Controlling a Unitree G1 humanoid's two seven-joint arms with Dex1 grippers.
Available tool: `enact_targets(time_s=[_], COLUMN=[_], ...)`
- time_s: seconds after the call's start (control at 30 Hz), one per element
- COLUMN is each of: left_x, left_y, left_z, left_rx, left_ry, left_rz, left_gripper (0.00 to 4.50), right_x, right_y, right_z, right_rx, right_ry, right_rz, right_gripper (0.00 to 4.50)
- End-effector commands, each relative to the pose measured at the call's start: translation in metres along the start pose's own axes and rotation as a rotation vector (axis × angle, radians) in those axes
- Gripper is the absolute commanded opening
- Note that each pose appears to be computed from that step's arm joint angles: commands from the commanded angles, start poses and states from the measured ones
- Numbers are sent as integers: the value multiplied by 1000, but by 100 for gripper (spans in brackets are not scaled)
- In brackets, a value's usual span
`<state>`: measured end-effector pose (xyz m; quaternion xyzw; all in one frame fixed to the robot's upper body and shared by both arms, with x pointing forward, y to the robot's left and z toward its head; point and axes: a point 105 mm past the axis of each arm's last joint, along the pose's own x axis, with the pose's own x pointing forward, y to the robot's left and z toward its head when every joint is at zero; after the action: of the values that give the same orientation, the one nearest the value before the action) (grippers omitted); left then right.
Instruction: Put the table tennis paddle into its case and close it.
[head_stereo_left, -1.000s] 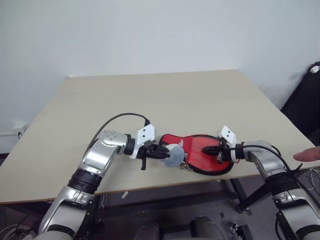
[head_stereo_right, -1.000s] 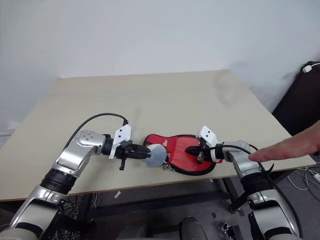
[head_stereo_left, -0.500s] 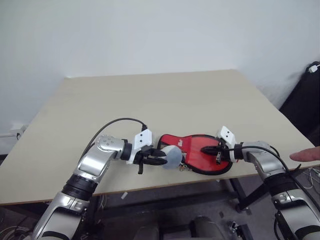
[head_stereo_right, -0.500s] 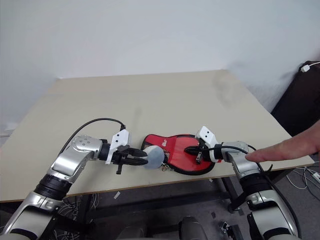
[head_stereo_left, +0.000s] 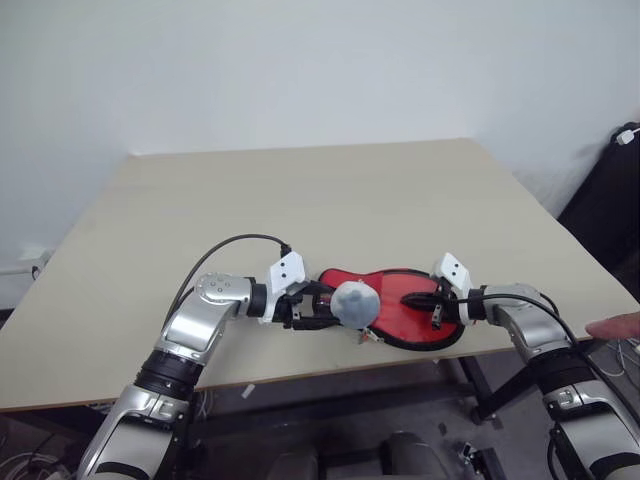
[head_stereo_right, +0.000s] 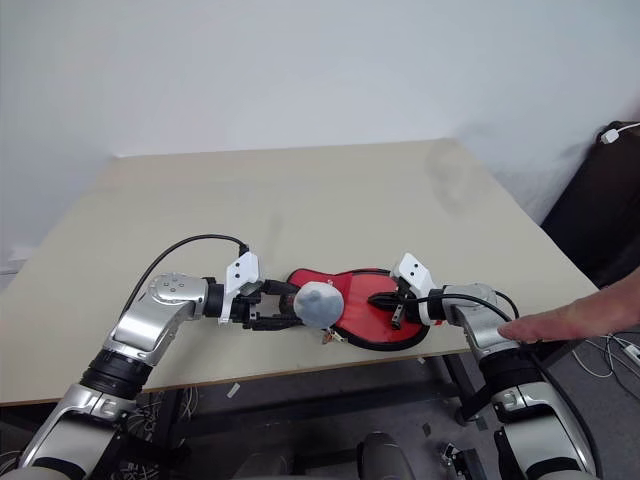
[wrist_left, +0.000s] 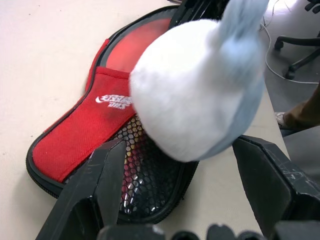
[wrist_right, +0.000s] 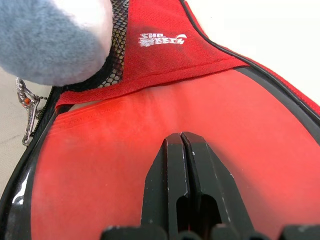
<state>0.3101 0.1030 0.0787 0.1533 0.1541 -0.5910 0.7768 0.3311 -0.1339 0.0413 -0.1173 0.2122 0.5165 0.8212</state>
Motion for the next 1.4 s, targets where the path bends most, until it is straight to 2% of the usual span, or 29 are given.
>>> enact_targets(time_s=[0.03, 0.23, 0.43, 0.83, 1.0, 1.4], left_x=[5, 12, 5, 16, 20, 41], left_y=[0, -12, -17, 3, 3, -6], left_z=[13, 21, 21, 32, 38, 46], left_rx=[43, 15, -17, -11, -17, 20], left_ry=[-53, -97, -96, -133, -157, -135], left_rz=[18, -55, -125, -28, -42, -118], left_gripper=[355, 355, 355, 355, 446, 446], right_x=[2, 2, 2, 4, 4, 4], right_y=[3, 4, 6, 7, 7, 6], right_z=[-21, -22, -24, -24, -24, -23], right_rx=[29, 29, 32, 40, 41, 43], right_ry=[77, 82, 85, 79, 76, 73], right_rz=[-3, 0, 0, 1, -2, -7], right_gripper=[0, 0, 0, 0, 0, 0])
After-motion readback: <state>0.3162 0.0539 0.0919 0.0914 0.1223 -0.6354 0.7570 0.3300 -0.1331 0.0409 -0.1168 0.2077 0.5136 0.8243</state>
